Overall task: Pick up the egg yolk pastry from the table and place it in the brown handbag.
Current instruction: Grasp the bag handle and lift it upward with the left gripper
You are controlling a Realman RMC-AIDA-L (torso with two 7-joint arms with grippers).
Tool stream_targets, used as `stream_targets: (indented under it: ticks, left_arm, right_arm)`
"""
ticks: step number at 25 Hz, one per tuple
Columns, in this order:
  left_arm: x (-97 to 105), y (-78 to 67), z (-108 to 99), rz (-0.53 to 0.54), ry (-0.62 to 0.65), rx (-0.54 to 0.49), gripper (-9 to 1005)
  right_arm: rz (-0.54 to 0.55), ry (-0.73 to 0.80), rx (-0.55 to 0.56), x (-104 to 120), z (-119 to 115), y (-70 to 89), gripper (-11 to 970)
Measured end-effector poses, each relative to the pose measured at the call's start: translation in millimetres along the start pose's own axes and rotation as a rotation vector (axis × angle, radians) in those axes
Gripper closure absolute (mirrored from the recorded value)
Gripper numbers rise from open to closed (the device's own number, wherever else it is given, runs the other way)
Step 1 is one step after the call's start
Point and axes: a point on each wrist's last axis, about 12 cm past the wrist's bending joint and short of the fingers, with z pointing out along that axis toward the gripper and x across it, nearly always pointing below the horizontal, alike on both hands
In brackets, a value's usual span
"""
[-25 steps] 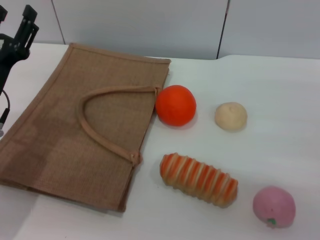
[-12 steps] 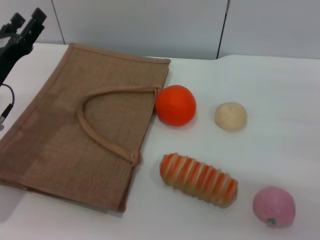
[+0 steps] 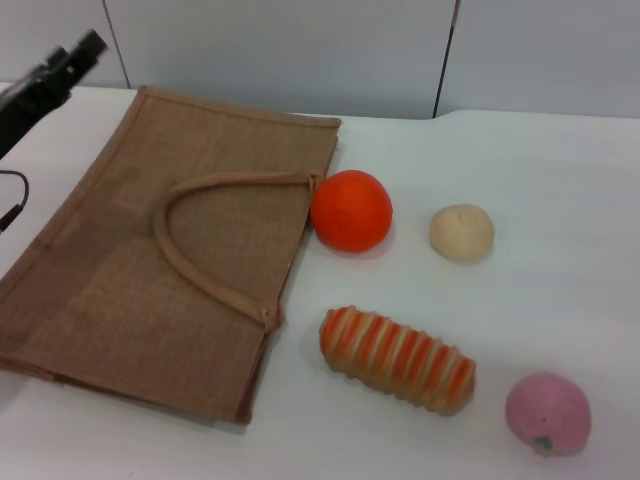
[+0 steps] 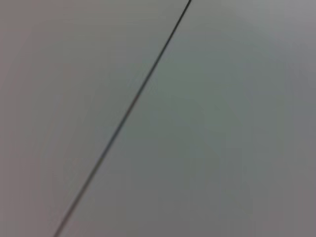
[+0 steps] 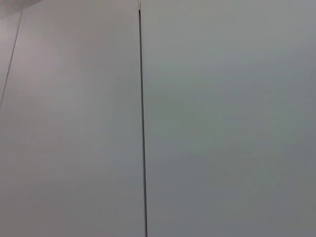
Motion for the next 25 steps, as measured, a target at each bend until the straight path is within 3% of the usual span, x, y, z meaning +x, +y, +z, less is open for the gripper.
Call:
stream_targets:
  ticks: [6, 7, 8, 9, 13, 17, 25]
  left_arm:
    - [-24, 7.1, 16, -0.174, 0.308, -0.008, 262]
    - [-24, 7.1, 16, -0.174, 0.308, -0.008, 262]
    - [-32, 5.8, 24, -0.211, 0.444, -0.031, 262]
    - [-32, 5.8, 24, -0.211, 0.444, -0.031, 262]
    - [-42, 3.4, 40, -0.196, 0.706, -0.125, 262]
    - [-47, 1.1, 45, -0.167, 0.830, -0.163, 263]
    - [-46, -1.6, 52, -0.121, 0.942, -0.215, 270]
  right_arm:
    - [-0.001, 0.000, 0.000, 0, 0, -0.4, 141]
    - [-0.001, 0.000, 0.000, 0, 0, -0.5, 141]
    - [-0.001, -0.001, -0.001, 0, 0, -0.4, 141]
    - [-0.001, -0.001, -0.001, 0, 1, -0.4, 141]
    - [-0.001, -0.002, -0.002, 0, 1, -0.4, 141]
    - [-0.002, -0.005, -0.003, -1, 1, -0.5, 140]
    - [-0.003, -0.009, -0.001, -2, 1, -1.2, 140]
